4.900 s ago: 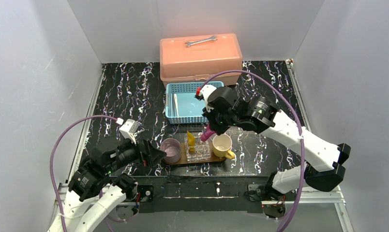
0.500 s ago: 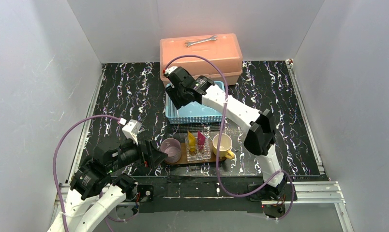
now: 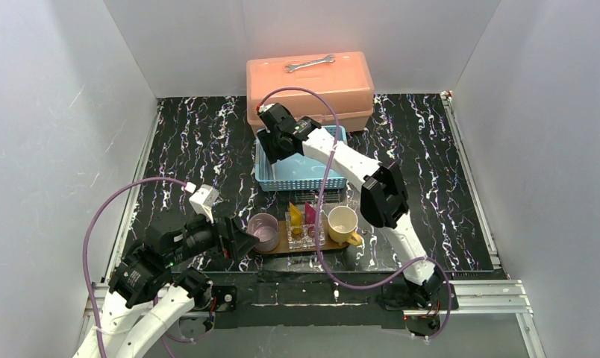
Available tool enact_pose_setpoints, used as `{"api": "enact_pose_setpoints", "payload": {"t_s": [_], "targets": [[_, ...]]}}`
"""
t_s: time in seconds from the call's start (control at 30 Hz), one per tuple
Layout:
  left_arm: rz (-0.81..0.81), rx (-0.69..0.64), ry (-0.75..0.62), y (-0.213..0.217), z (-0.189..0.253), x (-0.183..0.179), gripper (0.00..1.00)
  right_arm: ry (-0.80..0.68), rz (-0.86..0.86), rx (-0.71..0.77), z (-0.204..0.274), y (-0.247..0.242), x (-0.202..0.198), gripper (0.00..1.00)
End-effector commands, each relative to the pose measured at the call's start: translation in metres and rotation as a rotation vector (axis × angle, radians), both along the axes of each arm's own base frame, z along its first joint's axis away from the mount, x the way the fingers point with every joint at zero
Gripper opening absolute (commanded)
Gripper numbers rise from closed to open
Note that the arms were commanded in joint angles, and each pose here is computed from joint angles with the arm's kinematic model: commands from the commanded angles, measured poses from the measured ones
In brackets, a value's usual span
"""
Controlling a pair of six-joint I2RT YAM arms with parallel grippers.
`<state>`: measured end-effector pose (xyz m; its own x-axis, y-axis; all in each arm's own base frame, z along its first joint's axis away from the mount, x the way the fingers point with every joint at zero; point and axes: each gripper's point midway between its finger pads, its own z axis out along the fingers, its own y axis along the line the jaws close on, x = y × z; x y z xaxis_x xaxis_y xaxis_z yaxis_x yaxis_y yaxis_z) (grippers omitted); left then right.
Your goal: Prepare toiletry sets of a toothbrush and toothpaste on the tray
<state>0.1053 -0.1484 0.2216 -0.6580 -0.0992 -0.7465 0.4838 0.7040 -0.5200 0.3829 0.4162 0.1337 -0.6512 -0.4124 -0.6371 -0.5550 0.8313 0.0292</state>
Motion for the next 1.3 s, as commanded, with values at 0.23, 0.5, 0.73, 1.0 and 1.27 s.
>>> {"api": "enact_pose_setpoints", "payload": {"t_s": [0.23, 0.5, 0.73, 1.0, 1.27], "targets": [[-0.013, 0.009, -0.003, -0.002, -0.002, 0.002, 0.98, -0.022, -0.038, 0.091, -0.016, 0.025, 0.029, 0.63], [-0.010, 0.008, -0.005, -0.002, -0.002, 0.002, 0.98, -0.007, -0.062, 0.092, -0.038, 0.029, 0.036, 0.63], [-0.011, 0.008, -0.005, -0.002, -0.002, 0.002, 0.98, 0.010, -0.071, 0.084, -0.056, 0.030, 0.037, 0.63], [-0.011, 0.006, -0.005, -0.002, -0.002, 0.002, 0.98, 0.024, -0.081, 0.009, -0.080, 0.019, 0.036, 0.62], [-0.012, 0.007, -0.003, -0.002, -0.002, 0.002, 0.98, 0.043, -0.076, -0.088, -0.103, 0.002, 0.030, 0.60]]}}
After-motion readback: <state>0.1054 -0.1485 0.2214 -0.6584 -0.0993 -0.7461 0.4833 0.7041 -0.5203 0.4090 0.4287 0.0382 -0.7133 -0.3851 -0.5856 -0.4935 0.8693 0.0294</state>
